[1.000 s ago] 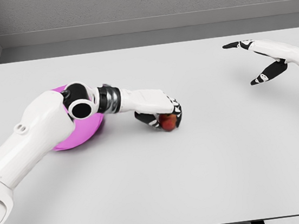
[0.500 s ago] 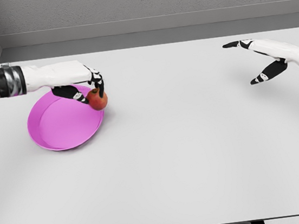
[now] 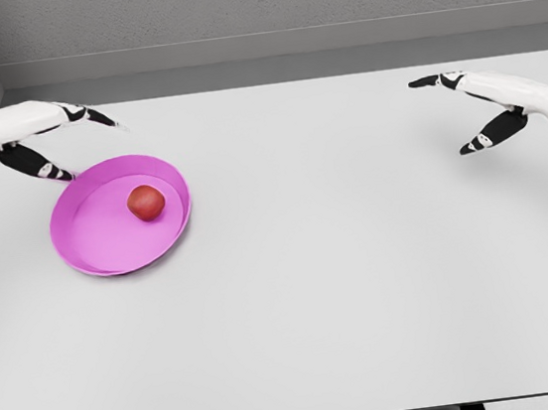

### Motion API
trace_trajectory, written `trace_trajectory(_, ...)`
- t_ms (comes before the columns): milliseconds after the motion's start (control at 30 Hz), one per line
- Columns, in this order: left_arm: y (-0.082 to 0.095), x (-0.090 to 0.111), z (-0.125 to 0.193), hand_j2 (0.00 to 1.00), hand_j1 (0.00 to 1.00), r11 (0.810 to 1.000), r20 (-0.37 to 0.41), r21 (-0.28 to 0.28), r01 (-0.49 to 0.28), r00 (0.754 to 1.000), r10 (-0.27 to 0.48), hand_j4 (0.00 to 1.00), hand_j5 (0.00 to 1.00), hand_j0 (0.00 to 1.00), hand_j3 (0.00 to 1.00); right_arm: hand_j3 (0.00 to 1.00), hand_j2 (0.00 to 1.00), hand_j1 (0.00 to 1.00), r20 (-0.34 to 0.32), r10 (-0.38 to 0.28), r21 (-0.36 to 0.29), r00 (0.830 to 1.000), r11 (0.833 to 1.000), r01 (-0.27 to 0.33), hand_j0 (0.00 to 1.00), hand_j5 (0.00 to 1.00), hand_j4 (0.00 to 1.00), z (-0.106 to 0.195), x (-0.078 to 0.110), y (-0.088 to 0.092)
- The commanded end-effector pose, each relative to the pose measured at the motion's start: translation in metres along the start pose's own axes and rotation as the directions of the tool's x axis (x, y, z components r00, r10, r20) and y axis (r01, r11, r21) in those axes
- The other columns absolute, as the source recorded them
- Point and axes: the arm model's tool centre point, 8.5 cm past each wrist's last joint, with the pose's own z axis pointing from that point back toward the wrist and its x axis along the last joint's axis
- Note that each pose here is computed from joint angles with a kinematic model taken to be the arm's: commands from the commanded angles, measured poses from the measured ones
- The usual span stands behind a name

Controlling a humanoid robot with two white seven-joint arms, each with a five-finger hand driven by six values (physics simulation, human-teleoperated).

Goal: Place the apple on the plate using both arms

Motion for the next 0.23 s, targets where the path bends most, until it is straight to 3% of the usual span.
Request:
trace_trajectory(0,-0.0057,-0.0491,0.0334,1.00,1.00,0.992,-0.149,0.062,-0.107,0.982,0.115,1.00,1.00,1.00,1.00,1.00,1.00,1.00,0.001,-0.006,-0.006,1.000,1.000,0.006,1.00,1.00,1.00,0.0005,0.0000,-0.0009)
trace_trajectory(200,-0.0121,-0.0569,0.0378,1.00,1.00,0.991,-0.176,0.057,-0.125,0.975,0.133,1.00,1.00,1.00,1.00,1.00,1.00,1.00,0.002,-0.007,-0.006,1.000,1.000,0.007,1.00,1.00,1.00,-0.0001,0.0003,-0.0007)
